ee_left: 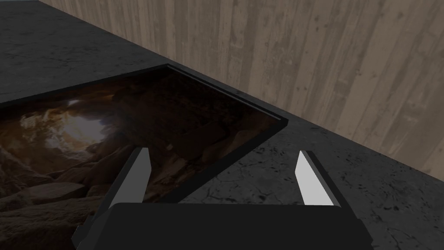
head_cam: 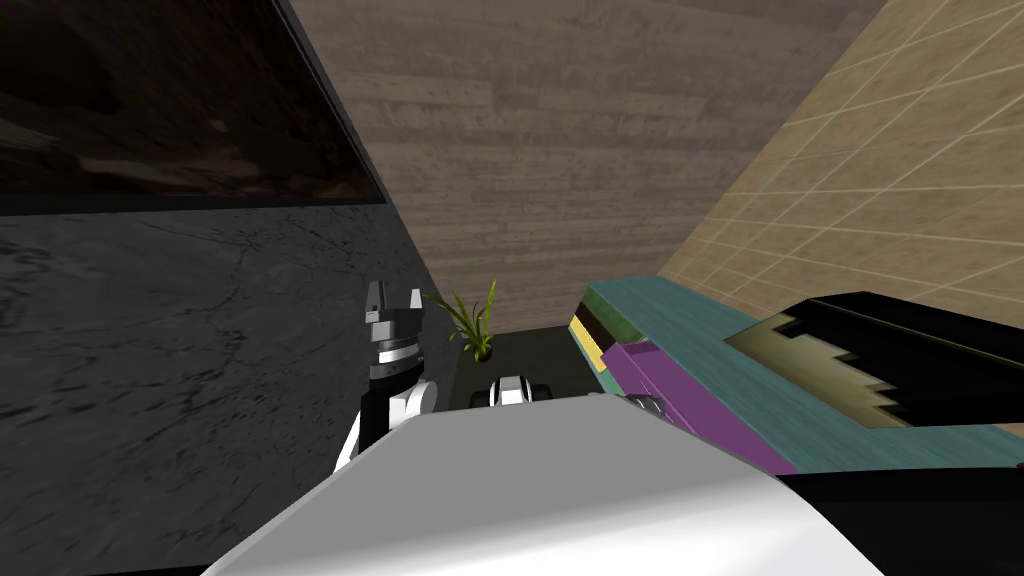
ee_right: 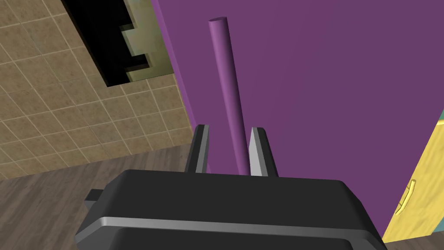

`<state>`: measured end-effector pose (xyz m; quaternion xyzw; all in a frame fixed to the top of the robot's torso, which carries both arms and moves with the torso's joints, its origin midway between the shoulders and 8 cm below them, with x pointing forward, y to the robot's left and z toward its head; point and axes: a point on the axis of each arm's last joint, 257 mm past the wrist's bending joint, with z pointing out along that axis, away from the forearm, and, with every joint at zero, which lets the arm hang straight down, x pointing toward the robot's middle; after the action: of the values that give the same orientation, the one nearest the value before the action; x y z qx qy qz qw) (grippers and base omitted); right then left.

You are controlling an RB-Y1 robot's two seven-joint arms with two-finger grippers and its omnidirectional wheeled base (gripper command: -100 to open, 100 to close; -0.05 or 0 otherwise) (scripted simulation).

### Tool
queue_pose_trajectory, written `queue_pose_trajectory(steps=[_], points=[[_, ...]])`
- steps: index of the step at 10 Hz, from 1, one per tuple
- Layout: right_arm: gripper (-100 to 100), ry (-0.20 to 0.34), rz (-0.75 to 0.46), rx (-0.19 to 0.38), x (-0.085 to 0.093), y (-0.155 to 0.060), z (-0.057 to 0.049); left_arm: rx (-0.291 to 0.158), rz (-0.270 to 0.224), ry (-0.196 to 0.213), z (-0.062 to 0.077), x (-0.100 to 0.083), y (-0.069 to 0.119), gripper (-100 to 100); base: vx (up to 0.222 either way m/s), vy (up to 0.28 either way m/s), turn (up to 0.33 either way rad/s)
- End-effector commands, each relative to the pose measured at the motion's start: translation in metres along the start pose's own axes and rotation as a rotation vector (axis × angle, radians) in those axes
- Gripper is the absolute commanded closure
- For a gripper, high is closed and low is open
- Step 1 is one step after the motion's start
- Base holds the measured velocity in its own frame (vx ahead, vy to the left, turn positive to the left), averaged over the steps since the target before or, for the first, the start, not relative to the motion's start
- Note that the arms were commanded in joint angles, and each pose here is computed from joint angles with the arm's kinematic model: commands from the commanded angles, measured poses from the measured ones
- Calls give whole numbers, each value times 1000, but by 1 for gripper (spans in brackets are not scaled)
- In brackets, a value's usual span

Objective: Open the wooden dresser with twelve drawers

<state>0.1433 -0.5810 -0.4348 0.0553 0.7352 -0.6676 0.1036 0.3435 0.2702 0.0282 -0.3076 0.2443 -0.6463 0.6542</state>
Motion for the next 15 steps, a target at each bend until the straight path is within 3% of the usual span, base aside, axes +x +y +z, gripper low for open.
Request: queue_pose_trajectory(steps=[1,3,4,5,7,9,10,12,15], points=[[100,-5,2,19,-7,-5,-4,0,0,0,0,0,0,0,-28,196,-20],[100,-8,4,35,-12,-10,-7,0,0,0,0,0,0,0,-28,216,-24],[-100,-8,1,-1,-24,-4,1,0,0,0,0,0,0,0,-41,124,-53],[-100,-9,1,-5,-32,-6,7,0,0,0,0,0,0,0,-65,63,-22],[-100,-9,1,-5,-32,-6,7,0,0,0,0,0,0,0,-42,6,1],[-100,-12,1,-13,-47,-10,18,0,0,0,0,0,0,0,-29,9,-24],[-100,-16,1,-21,-62,-15,29,0,0,0,0,0,0,0,-73,67,-36],[-100,-16,1,-21,-62,-15,29,0,0,0,0,0,0,0,-47,50,-8],[-100,-27,3,-33,-86,-25,45,0,0,0,0,0,0,0,-41,36,-23]])
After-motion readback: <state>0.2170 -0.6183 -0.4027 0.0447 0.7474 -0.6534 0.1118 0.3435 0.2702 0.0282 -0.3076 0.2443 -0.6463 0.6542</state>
